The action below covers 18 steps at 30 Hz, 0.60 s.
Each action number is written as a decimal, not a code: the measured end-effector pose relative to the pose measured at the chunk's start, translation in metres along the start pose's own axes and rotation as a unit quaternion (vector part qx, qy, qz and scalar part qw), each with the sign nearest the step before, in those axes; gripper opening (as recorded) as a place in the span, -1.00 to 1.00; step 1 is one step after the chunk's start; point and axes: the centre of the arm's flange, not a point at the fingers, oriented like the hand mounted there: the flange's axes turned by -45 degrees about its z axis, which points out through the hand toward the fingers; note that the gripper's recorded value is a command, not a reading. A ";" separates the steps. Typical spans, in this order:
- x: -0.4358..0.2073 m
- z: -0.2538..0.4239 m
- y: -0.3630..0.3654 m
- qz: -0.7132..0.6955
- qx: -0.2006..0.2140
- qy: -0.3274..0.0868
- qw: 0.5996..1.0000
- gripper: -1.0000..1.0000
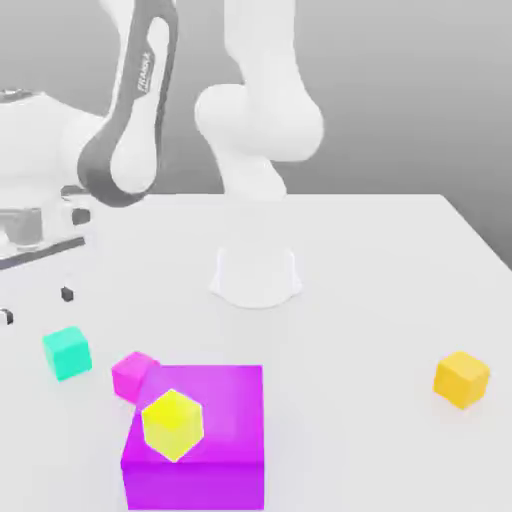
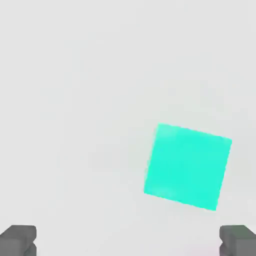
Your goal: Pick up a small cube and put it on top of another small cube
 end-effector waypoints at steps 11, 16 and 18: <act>-0.002 0.068 0.006 0.015 -0.007 0.000 1.000 -1.00; -0.002 0.055 0.005 0.015 -0.008 0.000 1.000 -1.00; -0.002 0.037 0.004 0.015 -0.008 0.000 1.000 -1.00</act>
